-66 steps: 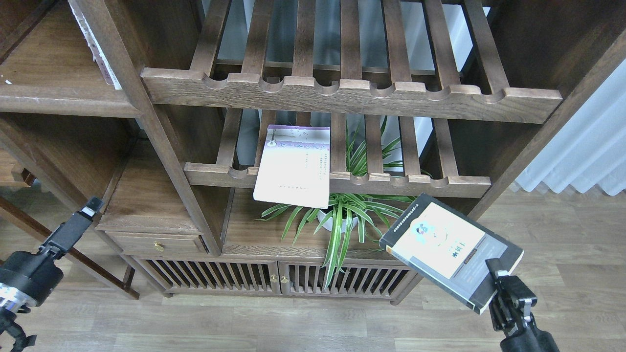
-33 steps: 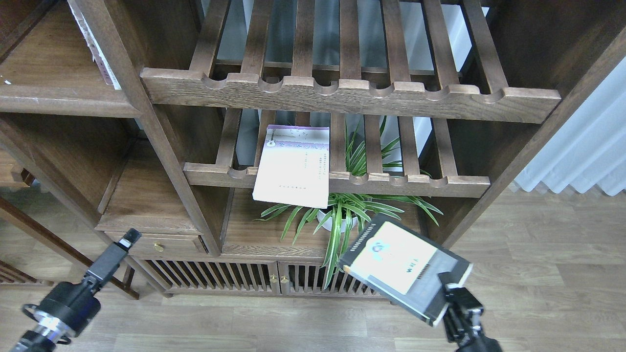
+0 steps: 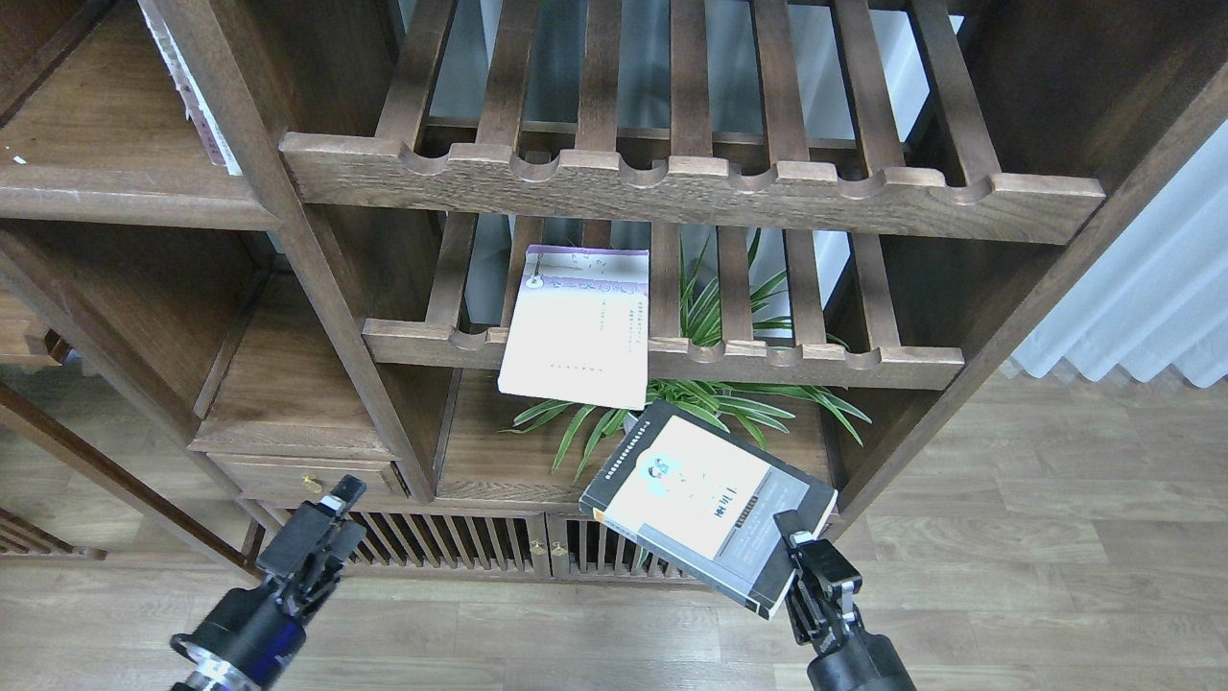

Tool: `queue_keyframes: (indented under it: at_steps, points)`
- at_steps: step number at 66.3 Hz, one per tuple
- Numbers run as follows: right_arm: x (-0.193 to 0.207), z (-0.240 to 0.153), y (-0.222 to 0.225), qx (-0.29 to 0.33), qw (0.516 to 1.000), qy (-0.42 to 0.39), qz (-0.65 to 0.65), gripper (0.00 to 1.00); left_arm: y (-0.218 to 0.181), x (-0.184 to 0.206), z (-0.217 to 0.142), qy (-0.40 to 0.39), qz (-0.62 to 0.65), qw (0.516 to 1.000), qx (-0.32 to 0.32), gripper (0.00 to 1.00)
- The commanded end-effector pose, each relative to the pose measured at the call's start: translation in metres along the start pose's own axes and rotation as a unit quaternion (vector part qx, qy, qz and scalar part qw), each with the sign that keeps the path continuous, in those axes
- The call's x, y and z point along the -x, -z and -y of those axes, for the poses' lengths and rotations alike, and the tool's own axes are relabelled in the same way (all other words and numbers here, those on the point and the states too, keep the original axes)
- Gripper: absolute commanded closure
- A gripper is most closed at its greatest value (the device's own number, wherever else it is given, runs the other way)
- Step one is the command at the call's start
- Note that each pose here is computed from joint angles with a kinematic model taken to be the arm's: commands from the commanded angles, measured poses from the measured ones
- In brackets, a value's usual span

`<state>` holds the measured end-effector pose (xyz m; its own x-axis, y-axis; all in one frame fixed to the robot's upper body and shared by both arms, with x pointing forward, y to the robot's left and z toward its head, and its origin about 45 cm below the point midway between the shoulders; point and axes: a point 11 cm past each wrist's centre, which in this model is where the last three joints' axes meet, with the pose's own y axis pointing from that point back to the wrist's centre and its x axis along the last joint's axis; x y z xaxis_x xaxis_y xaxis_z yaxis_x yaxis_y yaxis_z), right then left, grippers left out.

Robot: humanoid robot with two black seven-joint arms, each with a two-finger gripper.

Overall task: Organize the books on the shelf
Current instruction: 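Bring the white book toward the left gripper and grasp it with both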

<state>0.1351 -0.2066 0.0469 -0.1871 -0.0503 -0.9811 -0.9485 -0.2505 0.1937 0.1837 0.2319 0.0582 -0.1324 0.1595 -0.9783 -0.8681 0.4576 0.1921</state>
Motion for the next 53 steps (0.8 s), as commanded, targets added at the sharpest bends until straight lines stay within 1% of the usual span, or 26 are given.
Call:
queue_keyframes:
  at_steps: [1,10,22,37,42,48,53]
  points:
    - [-0.002,0.006,-0.028,0.022,1.000,0.001,0.021,0.97,0.027,-0.001,0.005,0.003,-0.025,1.000,-0.015,0.00]
    - [-0.002,0.014,-0.048,0.041,0.999,0.006,0.023,0.97,0.042,-0.002,0.006,0.002,-0.031,0.999,-0.036,0.00]
    - [-0.004,0.015,-0.049,0.052,0.999,0.005,0.005,0.97,0.059,-0.005,0.006,-0.004,-0.035,0.998,-0.052,0.00]
    - [-0.004,0.016,-0.051,0.056,0.998,0.007,0.004,0.97,0.071,-0.025,0.002,-0.036,-0.040,0.996,-0.070,0.00]
    - [-0.004,0.016,-0.051,0.056,0.998,0.007,0.004,0.97,0.075,-0.030,0.006,-0.042,-0.036,0.995,-0.077,0.00]
    - [-0.004,0.015,-0.055,0.065,0.998,0.006,0.004,0.97,0.065,-0.027,0.020,-0.037,-0.023,0.998,-0.046,0.00]
    - [-0.004,0.014,-0.060,0.075,0.997,0.006,0.005,0.97,0.062,-0.023,0.027,-0.029,-0.017,0.999,-0.035,0.00]
